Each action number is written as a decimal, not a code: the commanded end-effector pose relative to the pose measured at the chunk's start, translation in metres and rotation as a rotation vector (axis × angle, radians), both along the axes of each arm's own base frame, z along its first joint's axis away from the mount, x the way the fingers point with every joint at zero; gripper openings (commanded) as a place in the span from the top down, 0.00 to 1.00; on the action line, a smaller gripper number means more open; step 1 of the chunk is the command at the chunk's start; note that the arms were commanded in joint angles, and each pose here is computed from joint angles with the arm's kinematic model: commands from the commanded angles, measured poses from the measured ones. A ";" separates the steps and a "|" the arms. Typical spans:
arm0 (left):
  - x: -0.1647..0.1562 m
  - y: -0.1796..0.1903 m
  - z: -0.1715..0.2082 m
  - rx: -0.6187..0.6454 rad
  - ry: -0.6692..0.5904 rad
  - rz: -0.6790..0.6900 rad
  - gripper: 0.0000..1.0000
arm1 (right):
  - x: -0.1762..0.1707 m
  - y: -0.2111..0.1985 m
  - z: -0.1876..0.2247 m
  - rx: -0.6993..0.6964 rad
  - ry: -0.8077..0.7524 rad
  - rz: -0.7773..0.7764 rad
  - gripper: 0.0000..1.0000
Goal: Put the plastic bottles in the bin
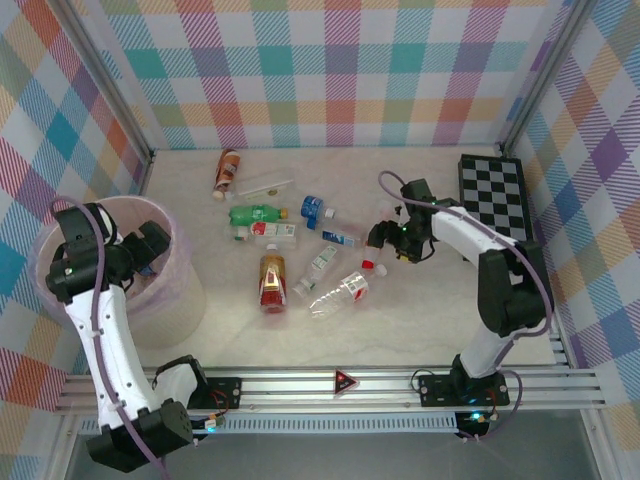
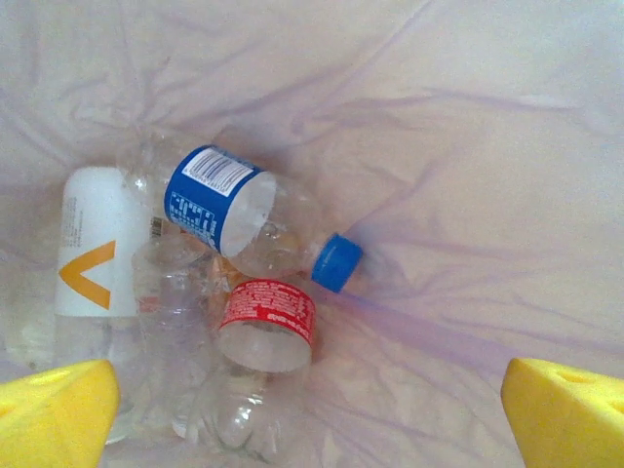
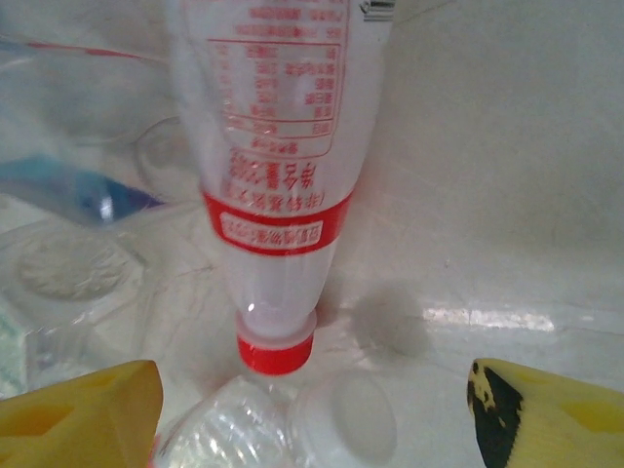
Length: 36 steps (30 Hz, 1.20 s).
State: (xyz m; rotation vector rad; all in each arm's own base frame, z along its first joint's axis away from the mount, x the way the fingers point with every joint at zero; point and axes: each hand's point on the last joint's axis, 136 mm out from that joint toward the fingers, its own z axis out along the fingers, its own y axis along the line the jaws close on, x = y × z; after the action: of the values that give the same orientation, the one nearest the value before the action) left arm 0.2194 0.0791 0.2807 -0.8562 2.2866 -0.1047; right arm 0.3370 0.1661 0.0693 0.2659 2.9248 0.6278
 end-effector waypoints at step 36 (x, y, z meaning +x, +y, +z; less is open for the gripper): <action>0.017 -0.092 0.100 -0.126 -0.295 -0.290 0.06 | 0.025 -0.020 -0.003 -0.090 -0.049 0.059 0.70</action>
State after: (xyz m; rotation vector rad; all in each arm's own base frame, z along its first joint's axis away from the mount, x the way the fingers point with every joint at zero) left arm 0.2161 -0.0021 0.3755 -0.5612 2.1424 -0.4443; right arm 0.3714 0.1465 0.0435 0.2315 2.9378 0.4501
